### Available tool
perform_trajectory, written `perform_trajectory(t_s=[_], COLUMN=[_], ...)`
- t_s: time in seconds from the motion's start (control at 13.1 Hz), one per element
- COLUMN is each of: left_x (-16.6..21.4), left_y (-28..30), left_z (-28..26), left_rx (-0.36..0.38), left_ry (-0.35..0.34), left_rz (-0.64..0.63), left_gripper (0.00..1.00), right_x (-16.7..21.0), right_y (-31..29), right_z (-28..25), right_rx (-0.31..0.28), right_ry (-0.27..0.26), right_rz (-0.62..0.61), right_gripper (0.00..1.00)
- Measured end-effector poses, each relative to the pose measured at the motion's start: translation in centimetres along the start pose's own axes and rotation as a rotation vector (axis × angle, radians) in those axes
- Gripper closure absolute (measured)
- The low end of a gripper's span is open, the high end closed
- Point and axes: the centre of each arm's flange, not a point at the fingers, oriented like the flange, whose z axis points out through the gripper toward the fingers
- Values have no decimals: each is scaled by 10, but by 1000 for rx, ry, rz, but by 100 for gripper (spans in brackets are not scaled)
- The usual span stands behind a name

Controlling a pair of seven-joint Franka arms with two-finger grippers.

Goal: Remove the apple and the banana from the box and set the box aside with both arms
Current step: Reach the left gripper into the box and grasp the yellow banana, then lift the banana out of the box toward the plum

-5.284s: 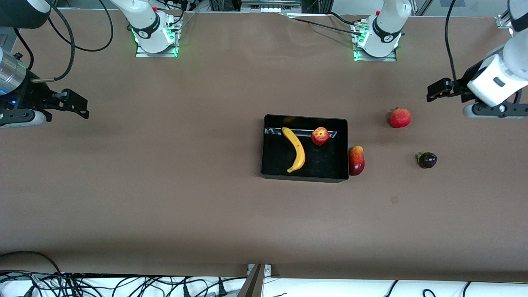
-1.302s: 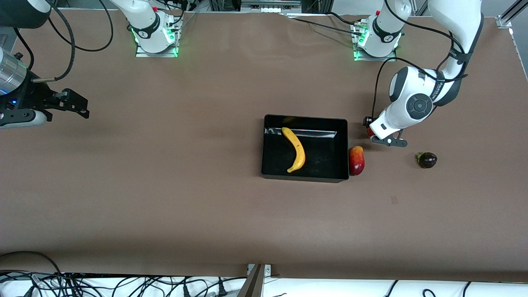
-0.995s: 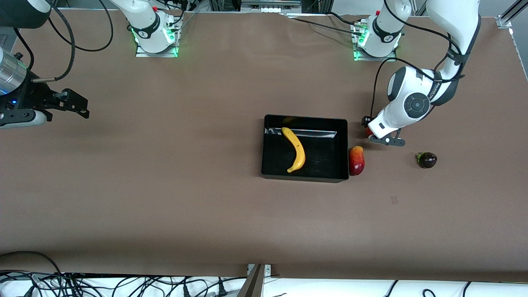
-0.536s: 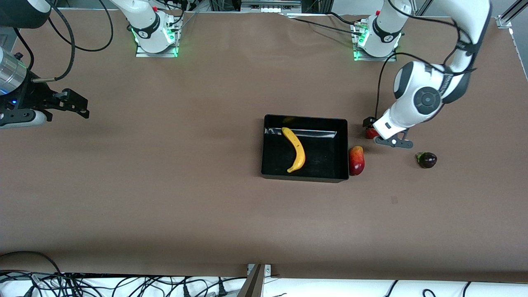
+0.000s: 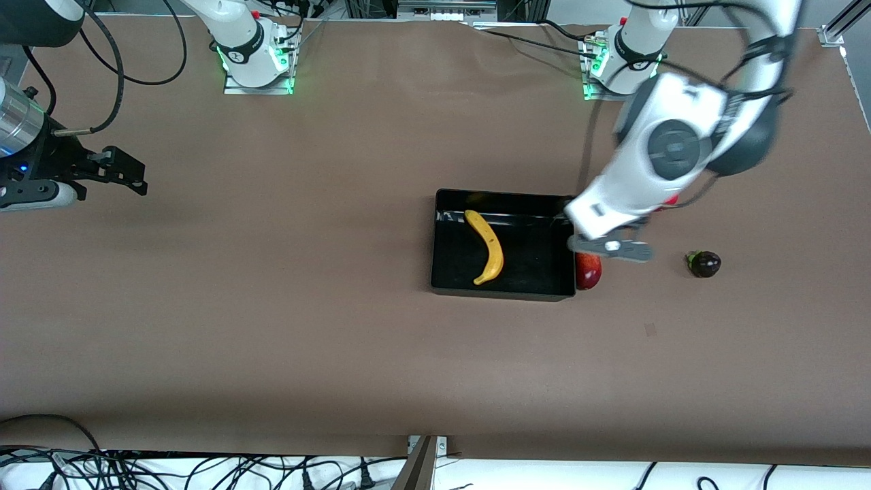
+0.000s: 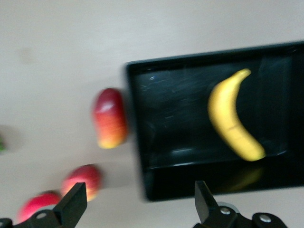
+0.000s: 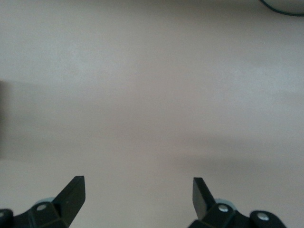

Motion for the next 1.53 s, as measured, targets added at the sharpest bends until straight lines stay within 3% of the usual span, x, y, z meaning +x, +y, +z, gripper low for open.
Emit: perform_trajectory(t_s=[0.31,0.61,0.92,1.3,1.45,1.53], left_x=[23,24,14,11,13,14], left_y=[99,118,116,114,112,109], left_z=[105,178,226,228,223,217], left_rx=[-13,-12,-41,-38,-37,-32], left_ry=[8,-21,29,26,25,16], left_rz=[-58,-44,-39,-42,-50,-53], left_gripper=[0,0,0,54,64,64], right_x=[0,0,0,0,0,0], right_y=[0,0,0,0,0,0], right_z=[0,0,0,0,0,0], right_rx=[0,0,0,0,0,0], right_ry=[-1,-1,-1,-1,-1,-1], right_rz=[0,0,0,0,0,0], right_gripper=[0,0,0,0,0,0])
